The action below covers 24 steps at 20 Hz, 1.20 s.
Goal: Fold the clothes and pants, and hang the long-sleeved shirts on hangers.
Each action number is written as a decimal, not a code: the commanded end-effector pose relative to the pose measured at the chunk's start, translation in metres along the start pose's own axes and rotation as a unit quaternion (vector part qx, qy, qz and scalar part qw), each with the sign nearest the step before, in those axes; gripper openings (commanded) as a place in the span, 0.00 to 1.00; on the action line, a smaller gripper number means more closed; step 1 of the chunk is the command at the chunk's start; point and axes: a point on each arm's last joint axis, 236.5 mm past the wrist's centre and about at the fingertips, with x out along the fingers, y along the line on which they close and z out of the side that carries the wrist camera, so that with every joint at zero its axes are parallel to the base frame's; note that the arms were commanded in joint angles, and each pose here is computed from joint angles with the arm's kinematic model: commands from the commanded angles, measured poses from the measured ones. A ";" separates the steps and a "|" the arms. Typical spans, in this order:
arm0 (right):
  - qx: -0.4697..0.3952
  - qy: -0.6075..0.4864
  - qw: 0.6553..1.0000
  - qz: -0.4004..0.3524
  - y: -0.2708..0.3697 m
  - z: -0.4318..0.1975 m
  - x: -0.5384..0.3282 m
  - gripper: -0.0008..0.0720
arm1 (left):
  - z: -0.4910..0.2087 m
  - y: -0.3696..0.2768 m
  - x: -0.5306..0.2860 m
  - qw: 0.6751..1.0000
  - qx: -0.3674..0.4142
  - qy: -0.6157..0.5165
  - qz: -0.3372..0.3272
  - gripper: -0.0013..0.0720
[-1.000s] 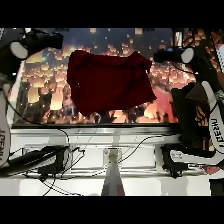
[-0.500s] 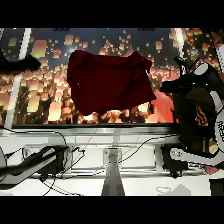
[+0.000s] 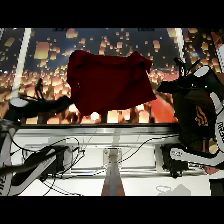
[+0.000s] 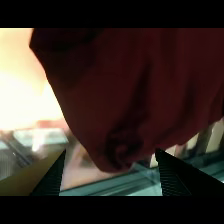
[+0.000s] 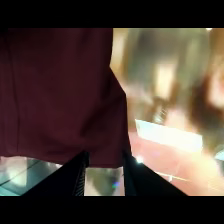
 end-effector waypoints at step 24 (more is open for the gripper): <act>-0.056 0.072 0.983 0.162 0.107 -0.049 0.027 0.49 | 0.092 -0.142 -0.009 0.968 0.191 -0.149 -0.062 0.04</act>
